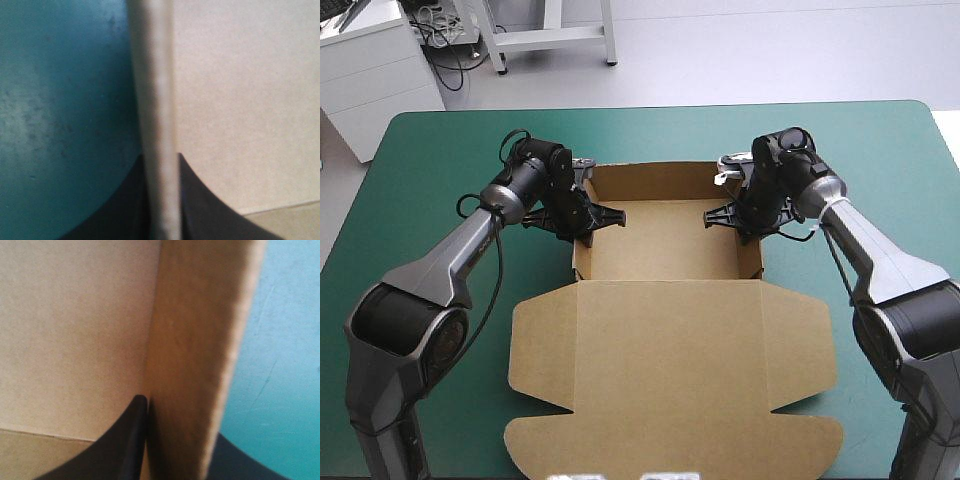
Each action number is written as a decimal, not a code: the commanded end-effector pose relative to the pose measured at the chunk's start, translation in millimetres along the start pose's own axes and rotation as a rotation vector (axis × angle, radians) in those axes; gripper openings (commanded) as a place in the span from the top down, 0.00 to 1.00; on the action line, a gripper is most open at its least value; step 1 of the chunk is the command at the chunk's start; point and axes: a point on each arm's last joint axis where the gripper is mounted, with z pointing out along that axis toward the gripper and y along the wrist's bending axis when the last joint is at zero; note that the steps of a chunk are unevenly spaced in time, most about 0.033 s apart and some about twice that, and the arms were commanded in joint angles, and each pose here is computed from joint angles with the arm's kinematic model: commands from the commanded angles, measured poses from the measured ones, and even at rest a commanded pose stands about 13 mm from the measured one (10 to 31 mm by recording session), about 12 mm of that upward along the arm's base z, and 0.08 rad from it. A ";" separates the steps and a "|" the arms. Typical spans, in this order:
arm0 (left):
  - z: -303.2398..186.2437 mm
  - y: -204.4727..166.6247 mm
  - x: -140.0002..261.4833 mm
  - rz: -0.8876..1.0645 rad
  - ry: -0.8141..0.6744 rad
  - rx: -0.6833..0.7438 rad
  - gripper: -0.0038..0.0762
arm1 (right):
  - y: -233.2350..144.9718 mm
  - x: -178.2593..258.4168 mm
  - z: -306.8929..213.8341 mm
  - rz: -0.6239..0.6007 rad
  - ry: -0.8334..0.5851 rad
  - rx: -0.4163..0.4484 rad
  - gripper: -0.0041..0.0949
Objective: Fold the box
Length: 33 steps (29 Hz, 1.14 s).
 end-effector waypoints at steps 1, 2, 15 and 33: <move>-32.8 -8.3 6.0 0.021 -0.041 0.058 0.69 | -2.9 1.2 -26.6 -0.010 -0.057 -0.002 0.62; -32.9 -9.2 5.6 0.018 -0.046 0.068 0.62 | -2.4 1.3 -26.6 -0.008 -0.056 -0.009 0.55; -40.6 -8.4 -1.7 0.026 -0.115 0.045 0.37 | -3.1 -1.5 -31.6 -0.002 -0.078 0.002 0.25; -219.1 -7.9 -10.5 0.094 -0.626 0.214 0.98 | -7.2 -2.9 -132.1 0.040 -0.380 -0.038 0.25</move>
